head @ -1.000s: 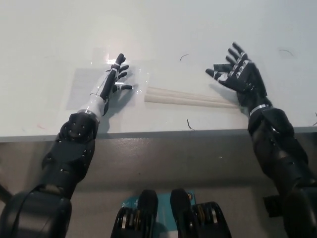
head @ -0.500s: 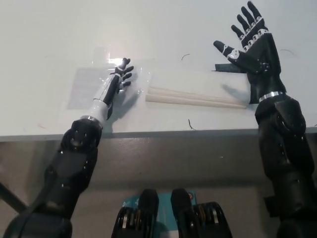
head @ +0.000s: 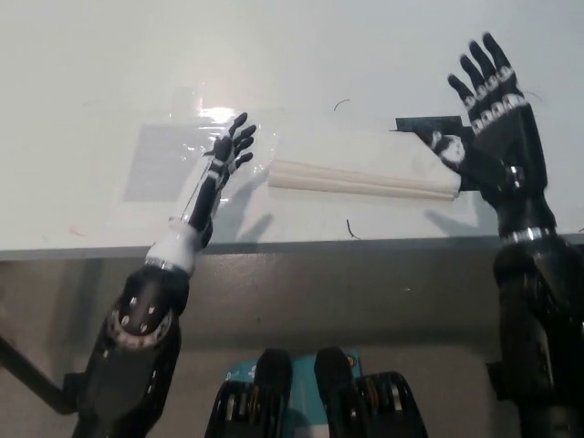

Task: A stack of napkins is kept in the middle of the table close to the robot and the robot places both its hands sideways on the stack. Then it moves its hands away from each other while pressing down on the napkins to make them smooth

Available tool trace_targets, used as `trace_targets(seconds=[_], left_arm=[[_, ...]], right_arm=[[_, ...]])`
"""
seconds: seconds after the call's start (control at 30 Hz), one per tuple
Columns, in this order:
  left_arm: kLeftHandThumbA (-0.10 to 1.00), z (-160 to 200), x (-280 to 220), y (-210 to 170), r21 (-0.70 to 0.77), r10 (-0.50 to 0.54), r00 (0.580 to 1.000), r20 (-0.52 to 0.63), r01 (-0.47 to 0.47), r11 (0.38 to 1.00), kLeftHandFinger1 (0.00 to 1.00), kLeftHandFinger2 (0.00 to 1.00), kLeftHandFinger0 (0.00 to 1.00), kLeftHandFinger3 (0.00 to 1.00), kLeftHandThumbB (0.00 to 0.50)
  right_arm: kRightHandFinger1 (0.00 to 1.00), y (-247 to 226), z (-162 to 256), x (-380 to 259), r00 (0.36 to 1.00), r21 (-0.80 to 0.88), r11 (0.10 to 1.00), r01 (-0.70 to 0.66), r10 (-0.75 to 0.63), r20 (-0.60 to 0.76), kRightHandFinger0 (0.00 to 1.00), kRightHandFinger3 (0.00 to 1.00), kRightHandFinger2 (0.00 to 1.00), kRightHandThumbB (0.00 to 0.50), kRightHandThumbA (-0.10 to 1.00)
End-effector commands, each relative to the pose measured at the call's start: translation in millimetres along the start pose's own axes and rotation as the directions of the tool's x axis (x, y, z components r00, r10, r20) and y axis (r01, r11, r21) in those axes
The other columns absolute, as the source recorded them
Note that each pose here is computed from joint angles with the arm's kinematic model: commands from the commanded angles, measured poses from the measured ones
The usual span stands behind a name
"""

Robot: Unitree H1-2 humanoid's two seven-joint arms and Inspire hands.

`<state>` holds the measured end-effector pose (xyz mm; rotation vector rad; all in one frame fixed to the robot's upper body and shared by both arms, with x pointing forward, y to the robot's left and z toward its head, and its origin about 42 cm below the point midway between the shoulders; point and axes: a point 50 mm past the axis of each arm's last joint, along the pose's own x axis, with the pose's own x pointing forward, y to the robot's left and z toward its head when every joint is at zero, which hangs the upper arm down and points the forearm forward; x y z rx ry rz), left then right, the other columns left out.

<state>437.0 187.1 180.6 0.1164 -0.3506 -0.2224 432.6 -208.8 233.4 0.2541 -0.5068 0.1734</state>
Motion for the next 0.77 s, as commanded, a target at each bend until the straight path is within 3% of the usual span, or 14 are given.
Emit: trace_targets(seconds=[0.0, 0.23, 0.33, 0.37, 0.4, 0.47, 0.63, 0.73], left_arm=[[1.00, 176, -104, -10, 0.031, -0.126, 0.828, 0.547, 0.130, 0.991, 1.00, 1.00, 1.00, 1.00, 0.367], [1.00, 156, -187, -17, -0.006, -0.141, 0.873, 0.468, 0.163, 0.987, 1.00, 1.00, 1.00, 1.00, 0.392], [1.00, 144, -213, -17, 0.022, -0.165, 0.901, 0.402, 0.170, 0.985, 1.00, 1.00, 1.00, 1.00, 0.348], [1.00, 136, -220, -16, 0.025, -0.167, 0.912, 0.375, 0.170, 0.985, 1.00, 1.00, 1.00, 1.00, 0.311], [1.00, 126, -231, -16, 0.014, -0.165, 0.932, 0.322, 0.170, 0.985, 1.00, 1.00, 1.00, 1.00, 0.315], [1.00, 109, -239, -16, 0.012, -0.173, 0.952, 0.253, 0.176, 0.984, 1.00, 1.00, 1.00, 1.00, 0.337], [1.00, 65, -256, -18, 0.008, -0.166, 0.980, 0.106, 0.166, 0.986, 1.00, 1.00, 1.00, 1.00, 0.342], [1.00, 38, -270, -23, 0.012, -0.150, 0.989, 0.012, 0.150, 0.989, 1.00, 1.00, 1.00, 1.00, 0.328]], right_arm=[[1.00, 52, 145, -74, 0.885, -0.135, 0.967, -0.216, 0.252, 0.391, 1.00, 1.00, 1.00, 0.404, 1.00], [1.00, 58, 140, -155, 0.922, -0.128, 0.976, -0.174, 0.207, 0.326, 1.00, 1.00, 1.00, 0.401, 1.00], [1.00, 58, 126, -180, 0.946, -0.106, 0.979, -0.176, 0.198, 0.258, 1.00, 1.00, 1.00, 0.416, 1.00], [1.00, 56, 118, -188, 0.950, -0.108, 0.978, -0.179, 0.201, 0.239, 1.00, 1.00, 1.00, 0.383, 1.00], [1.00, 55, 109, -200, 0.959, -0.105, 0.979, -0.175, 0.193, 0.206, 1.00, 1.00, 1.00, 0.366, 1.00], [1.00, 51, 98, -216, 0.976, -0.113, 0.982, -0.152, 0.167, 0.137, 1.00, 1.00, 1.00, 0.368, 1.00], [1.00, 43, 61, -255, 0.998, -0.145, 0.989, -0.031, 0.023, -0.055, 1.00, 1.00, 1.00, 0.451, 1.00], [1.00, 33, 33, -277, 0.989, -0.107, 0.994, -0.008, -0.008, -0.149, 1.00, 1.00, 1.00, 0.419, 1.00]])
